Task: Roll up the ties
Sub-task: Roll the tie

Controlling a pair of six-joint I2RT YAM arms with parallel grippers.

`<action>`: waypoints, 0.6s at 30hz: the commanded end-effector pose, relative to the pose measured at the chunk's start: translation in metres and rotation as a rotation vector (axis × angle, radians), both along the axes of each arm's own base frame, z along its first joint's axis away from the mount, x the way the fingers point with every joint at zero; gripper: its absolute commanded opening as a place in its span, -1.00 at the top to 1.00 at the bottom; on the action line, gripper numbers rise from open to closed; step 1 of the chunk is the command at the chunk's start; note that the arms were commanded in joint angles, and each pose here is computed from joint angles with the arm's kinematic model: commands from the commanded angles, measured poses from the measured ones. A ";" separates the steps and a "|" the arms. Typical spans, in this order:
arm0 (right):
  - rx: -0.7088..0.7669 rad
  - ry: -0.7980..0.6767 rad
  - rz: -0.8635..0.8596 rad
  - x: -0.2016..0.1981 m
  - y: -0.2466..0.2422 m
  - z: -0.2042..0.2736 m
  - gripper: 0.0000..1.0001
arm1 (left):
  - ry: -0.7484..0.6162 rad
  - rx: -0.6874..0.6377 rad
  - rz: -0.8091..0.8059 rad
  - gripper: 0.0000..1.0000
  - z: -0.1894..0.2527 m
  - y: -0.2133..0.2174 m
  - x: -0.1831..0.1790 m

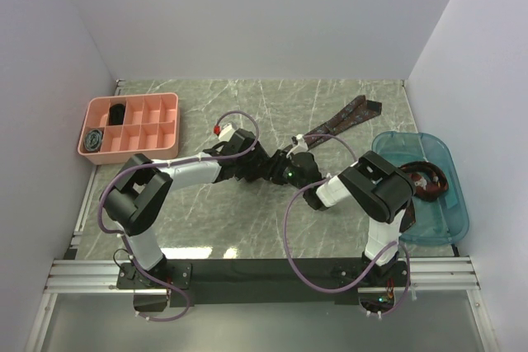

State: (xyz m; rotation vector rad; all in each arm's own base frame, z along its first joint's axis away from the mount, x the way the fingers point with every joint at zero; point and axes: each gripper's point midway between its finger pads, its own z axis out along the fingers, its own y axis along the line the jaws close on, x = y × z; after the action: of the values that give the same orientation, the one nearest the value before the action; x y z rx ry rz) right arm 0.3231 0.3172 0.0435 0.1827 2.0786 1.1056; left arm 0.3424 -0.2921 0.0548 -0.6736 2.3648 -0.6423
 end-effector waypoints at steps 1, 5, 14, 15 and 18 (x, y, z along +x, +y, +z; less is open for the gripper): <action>0.046 -0.071 -0.034 0.016 0.011 0.020 0.05 | 0.068 0.014 -0.046 -0.70 -0.016 -0.002 -0.020; 0.026 -0.047 -0.044 0.017 0.010 0.008 0.14 | 0.066 0.016 -0.046 -0.70 -0.016 -0.002 -0.020; 0.015 -0.011 -0.057 0.015 0.007 -0.005 0.48 | 0.068 0.015 -0.054 -0.71 -0.017 -0.003 -0.021; 0.017 -0.003 -0.061 0.014 0.006 -0.007 0.53 | 0.067 0.017 -0.054 -0.71 -0.017 -0.003 -0.021; 0.010 0.028 -0.081 0.011 0.000 -0.016 0.74 | 0.063 0.017 -0.053 -0.71 -0.015 -0.002 -0.020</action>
State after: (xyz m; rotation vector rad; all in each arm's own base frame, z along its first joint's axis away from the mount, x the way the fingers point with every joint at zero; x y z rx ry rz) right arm 0.3289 0.3204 0.0317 0.2396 2.0886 1.0956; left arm 0.3417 -0.2924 0.0541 -0.6648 2.3665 -0.6436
